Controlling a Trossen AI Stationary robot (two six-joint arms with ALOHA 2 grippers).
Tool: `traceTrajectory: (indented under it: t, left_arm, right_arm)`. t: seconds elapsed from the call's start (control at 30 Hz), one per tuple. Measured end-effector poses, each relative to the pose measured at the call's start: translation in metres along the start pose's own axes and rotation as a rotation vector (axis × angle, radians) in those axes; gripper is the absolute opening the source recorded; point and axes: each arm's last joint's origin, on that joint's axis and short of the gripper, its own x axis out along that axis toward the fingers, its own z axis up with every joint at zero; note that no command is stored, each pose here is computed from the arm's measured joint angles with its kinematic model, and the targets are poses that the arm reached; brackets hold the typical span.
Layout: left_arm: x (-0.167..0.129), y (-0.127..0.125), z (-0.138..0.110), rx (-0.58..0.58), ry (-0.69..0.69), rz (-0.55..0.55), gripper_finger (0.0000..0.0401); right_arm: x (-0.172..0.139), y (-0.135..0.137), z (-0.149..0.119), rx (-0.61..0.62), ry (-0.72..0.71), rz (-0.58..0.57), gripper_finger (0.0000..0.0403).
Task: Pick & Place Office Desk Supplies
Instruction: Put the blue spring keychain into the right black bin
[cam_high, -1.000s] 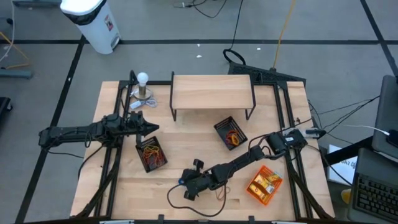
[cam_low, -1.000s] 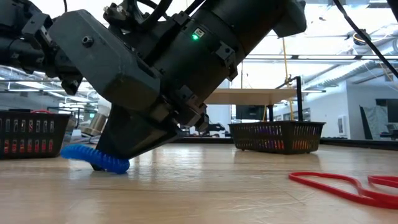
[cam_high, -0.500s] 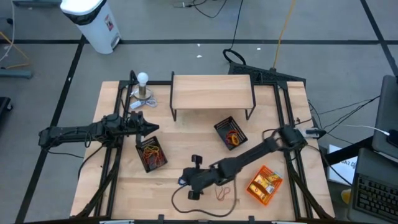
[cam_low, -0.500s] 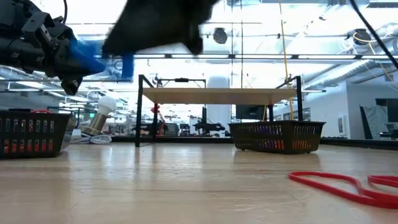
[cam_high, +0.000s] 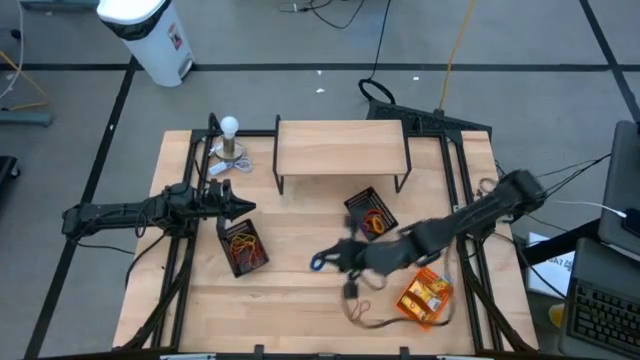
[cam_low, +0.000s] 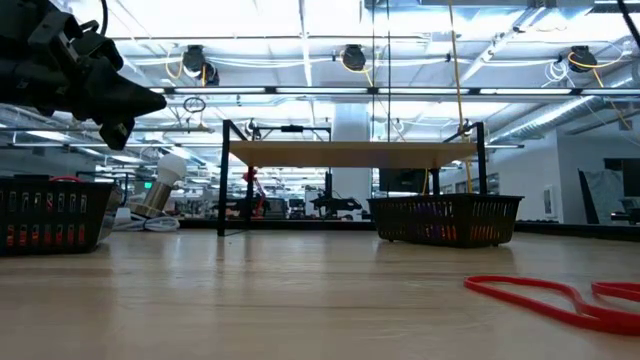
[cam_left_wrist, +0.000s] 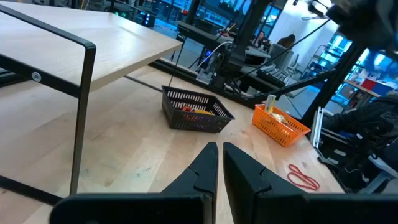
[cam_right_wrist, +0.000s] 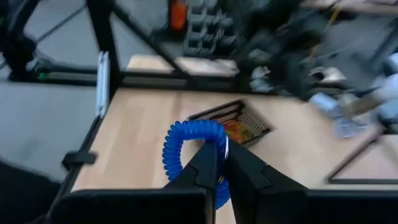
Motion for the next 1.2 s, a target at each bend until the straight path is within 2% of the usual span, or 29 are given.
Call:
traceTrajectory:
  t: [0.13, 0.33, 0.57, 0.67, 0.73, 0.8, 0.93, 1.2]
  left_arm:
    - [0.0, 0.0, 0.0, 0.01, 0.0, 0.0, 0.0024]
    - [0.0, 0.0, 0.0, 0.042, 0.001, 0.0, 0.0024]
    - [0.0, 0.001, 0.0, 0.053, -0.008, 0.027, 0.0024]
    - [0.0, 0.002, 0.001, 0.065, -0.02, 0.062, 0.0024]
    - [0.0, 0.002, 0.001, 0.07, -0.028, 0.083, 0.0024]
    - [0.0, 0.003, 0.001, 0.071, -0.037, 0.103, 0.0024]
    - [0.0, 0.003, 0.003, 0.074, -0.06, 0.123, 0.0024]
    - [0.0, 0.003, 0.004, 0.106, -0.067, 0.121, 0.0024]
  right_arm:
    - [-0.038, -0.02, -0.014, 0.035, -0.079, -0.034, 0.0008]
    - [-0.077, -0.043, -0.063, 0.103, -0.181, -0.112, 0.0009]
    - [-0.093, -0.063, -0.13, 0.196, -0.288, -0.171, 0.001]
    - [-0.095, -0.069, -0.156, 0.22, -0.287, -0.203, 0.001]
    - [-0.097, -0.075, -0.168, 0.245, -0.289, -0.27, 0.001]
    - [-0.098, -0.083, -0.173, 0.283, -0.293, -0.31, 0.001]
    - [-0.096, -0.097, -0.175, 0.335, -0.233, -0.271, 0.001]
    - [-0.083, -0.116, -0.169, 0.344, 0.017, -0.332, 0.001]
